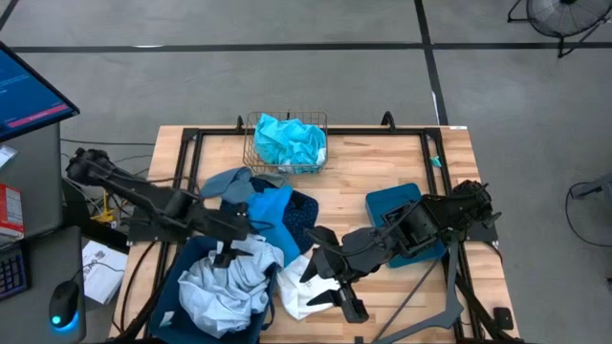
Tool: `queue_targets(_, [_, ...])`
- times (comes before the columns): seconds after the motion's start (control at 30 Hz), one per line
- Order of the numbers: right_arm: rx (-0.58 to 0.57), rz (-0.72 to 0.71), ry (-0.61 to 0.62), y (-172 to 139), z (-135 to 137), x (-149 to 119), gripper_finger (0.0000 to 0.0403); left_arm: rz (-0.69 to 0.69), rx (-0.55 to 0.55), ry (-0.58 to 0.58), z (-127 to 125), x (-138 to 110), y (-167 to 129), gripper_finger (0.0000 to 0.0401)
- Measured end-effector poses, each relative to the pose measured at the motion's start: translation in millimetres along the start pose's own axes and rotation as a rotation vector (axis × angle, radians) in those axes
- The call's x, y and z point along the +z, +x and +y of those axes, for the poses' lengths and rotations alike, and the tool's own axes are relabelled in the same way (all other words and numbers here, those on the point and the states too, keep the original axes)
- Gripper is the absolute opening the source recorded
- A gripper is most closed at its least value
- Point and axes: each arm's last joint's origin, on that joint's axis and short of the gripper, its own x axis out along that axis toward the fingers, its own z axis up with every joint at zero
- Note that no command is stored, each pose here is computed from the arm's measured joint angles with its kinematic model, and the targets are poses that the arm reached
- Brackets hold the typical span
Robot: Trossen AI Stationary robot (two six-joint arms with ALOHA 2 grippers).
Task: Pick & Place Cloths
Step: Put the white patterned shirt into the dark blue laundry organizer
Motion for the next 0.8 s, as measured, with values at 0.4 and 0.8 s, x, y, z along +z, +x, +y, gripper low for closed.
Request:
queue_targets(0.4, [-0.011, 0.005, 0.005, 0, -4, 0, 0.0200, 0.020, -0.078, -0.066, 5, -6, 1, 0.0153])
queue_targets(0.8, [-0.040, 0.033, 0.016, 0, -14, 0, 0.0178, -0.115, -0.166, -0.235, -3, 2, -30, 0.0001])
